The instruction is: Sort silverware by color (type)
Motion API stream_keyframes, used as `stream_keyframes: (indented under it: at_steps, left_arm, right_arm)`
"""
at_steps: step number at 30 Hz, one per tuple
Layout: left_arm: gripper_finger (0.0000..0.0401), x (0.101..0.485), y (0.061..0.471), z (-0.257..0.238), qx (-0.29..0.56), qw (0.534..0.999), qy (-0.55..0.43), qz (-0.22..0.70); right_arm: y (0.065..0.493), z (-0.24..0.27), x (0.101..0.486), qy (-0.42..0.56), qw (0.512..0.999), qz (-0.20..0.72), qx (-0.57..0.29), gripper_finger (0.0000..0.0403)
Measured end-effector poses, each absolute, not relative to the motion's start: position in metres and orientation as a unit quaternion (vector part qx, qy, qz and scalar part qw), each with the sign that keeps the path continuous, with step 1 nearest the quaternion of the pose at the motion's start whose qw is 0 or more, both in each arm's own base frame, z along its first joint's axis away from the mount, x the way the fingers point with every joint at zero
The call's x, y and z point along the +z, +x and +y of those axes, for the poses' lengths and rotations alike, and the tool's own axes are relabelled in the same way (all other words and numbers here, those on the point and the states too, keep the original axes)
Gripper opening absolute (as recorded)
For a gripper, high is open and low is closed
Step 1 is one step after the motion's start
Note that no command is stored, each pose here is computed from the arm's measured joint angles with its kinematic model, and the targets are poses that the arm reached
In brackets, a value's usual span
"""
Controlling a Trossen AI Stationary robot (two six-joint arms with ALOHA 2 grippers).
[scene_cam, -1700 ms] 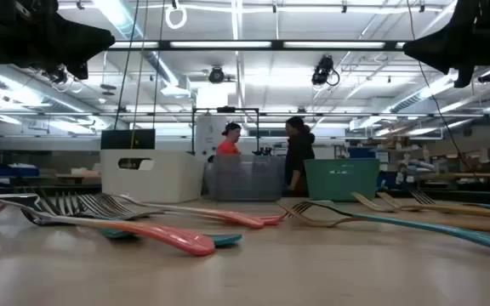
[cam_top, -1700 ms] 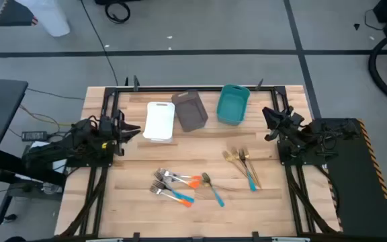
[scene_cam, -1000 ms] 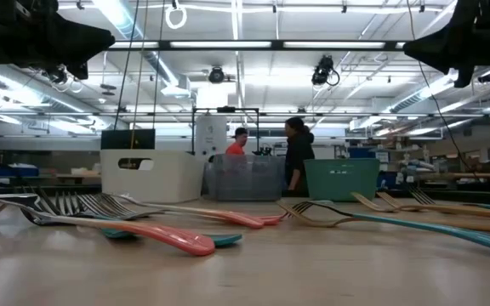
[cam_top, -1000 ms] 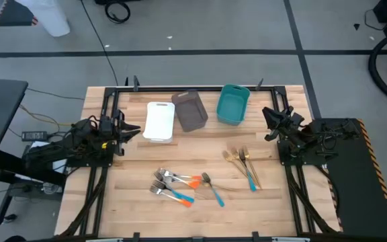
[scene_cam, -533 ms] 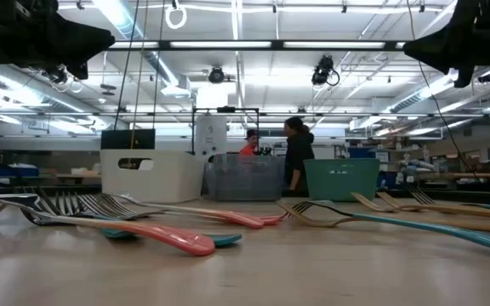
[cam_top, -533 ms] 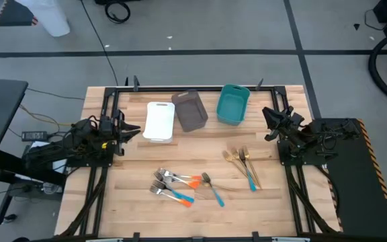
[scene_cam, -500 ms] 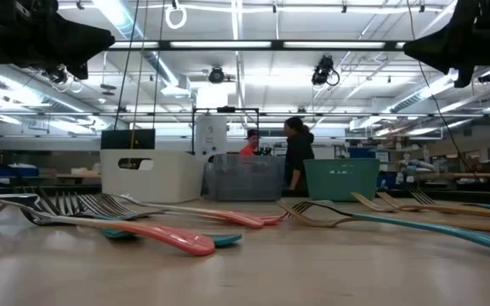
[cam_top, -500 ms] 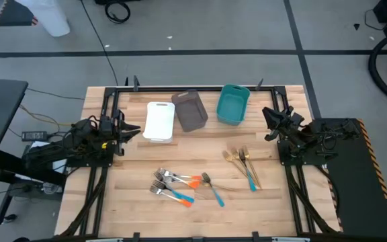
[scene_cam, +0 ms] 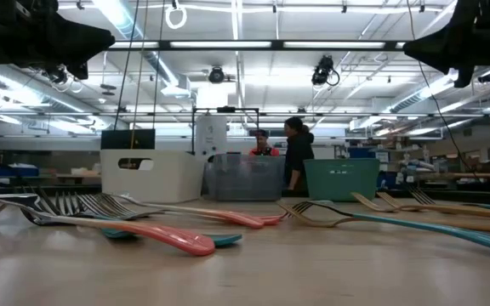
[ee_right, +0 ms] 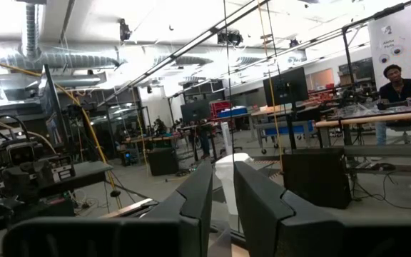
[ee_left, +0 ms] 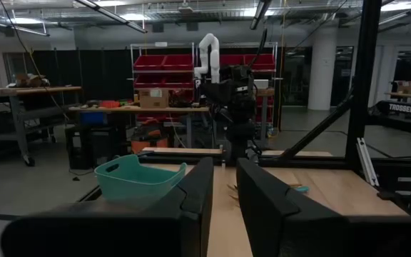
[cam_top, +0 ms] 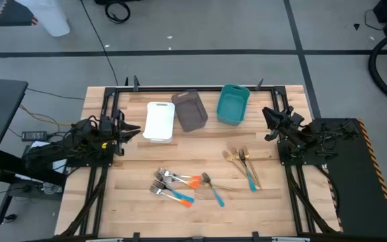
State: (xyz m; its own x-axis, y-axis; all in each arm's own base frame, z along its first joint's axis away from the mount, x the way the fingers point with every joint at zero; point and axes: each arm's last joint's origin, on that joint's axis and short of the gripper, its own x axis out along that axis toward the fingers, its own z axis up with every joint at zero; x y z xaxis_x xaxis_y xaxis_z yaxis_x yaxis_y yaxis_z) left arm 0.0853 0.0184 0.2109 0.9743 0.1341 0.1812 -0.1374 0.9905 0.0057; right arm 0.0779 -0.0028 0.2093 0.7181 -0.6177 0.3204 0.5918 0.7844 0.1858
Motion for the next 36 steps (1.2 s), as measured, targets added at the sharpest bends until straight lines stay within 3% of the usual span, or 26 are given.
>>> stream_keyframes:
  at_steps: [36]
  left_arm:
    - [0.0071, 0.211, 0.0853, 0.0184, 0.068, 0.993, 0.003, -0.092]
  right_arm:
    - [0.078, -0.0028, 0.2092, 0.035, 0.926, -0.185, -0.327, 0.0071]
